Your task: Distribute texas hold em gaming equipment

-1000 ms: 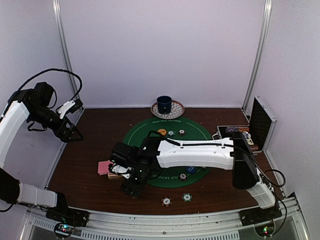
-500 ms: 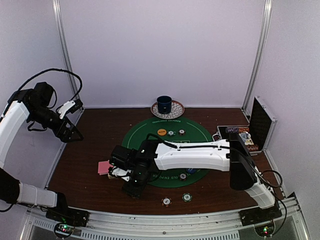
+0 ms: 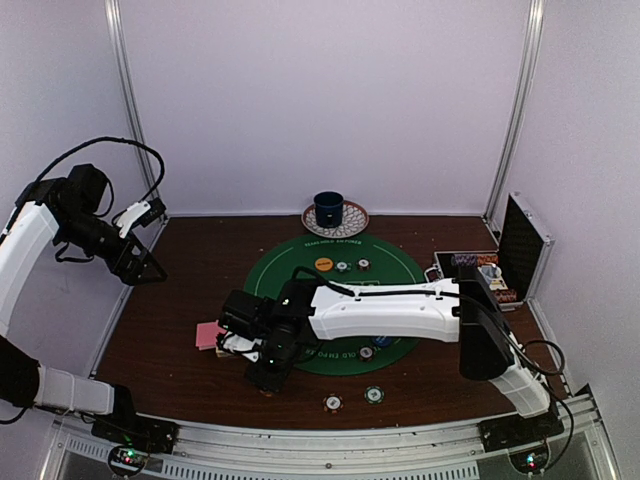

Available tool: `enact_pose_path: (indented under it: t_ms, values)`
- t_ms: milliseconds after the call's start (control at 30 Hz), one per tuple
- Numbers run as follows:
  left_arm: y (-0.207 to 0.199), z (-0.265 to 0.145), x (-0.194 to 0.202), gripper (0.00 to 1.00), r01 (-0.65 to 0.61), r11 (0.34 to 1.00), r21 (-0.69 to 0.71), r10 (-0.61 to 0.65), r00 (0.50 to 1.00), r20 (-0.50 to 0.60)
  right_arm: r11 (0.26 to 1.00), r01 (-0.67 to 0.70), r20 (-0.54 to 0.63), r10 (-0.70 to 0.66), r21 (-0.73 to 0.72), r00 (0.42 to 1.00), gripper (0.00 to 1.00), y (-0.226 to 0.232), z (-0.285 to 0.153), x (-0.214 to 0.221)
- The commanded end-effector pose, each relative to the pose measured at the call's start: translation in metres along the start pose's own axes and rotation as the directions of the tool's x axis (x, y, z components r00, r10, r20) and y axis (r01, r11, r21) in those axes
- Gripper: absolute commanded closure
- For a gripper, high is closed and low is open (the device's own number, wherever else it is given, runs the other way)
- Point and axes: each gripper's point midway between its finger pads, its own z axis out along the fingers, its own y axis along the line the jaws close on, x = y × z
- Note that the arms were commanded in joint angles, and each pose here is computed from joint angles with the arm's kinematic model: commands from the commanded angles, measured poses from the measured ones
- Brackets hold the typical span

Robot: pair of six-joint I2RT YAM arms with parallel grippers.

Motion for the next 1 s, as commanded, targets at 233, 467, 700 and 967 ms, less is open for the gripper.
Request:
enact_pose_path:
  t_ms: [233, 467, 700, 967]
  values:
    - [-0.001, -0.002, -0.002, 0.02, -0.026, 1.0, -0.009, 0.027, 0.999, 0.02, 1.0, -0.002, 0.046, 0.001, 0.013, 0.999, 0.55, -0.003, -0.008, -0.014]
    - [-0.001, -0.002, -0.003, 0.02, -0.029, 1.0, -0.01, 0.029, 0.999, 0.023, 1.0, 0.002, 0.055, -0.004, 0.031, 0.998, 0.66, -0.006, -0.011, -0.015]
    - [-0.001, -0.004, -0.004, 0.02, -0.033, 0.999, -0.014, 0.033, 0.999, 0.027, 0.997, 0.01, 0.101, -0.018, 0.08, 0.995, 0.83, -0.014, -0.029, -0.025]
    - [-0.001, -0.004, -0.005, 0.03, -0.034, 0.999, -0.017, 0.035, 0.999, 0.028, 0.994, -0.014, 0.184, -0.006, 0.107, 0.983, 0.92, -0.028, -0.071, -0.042]
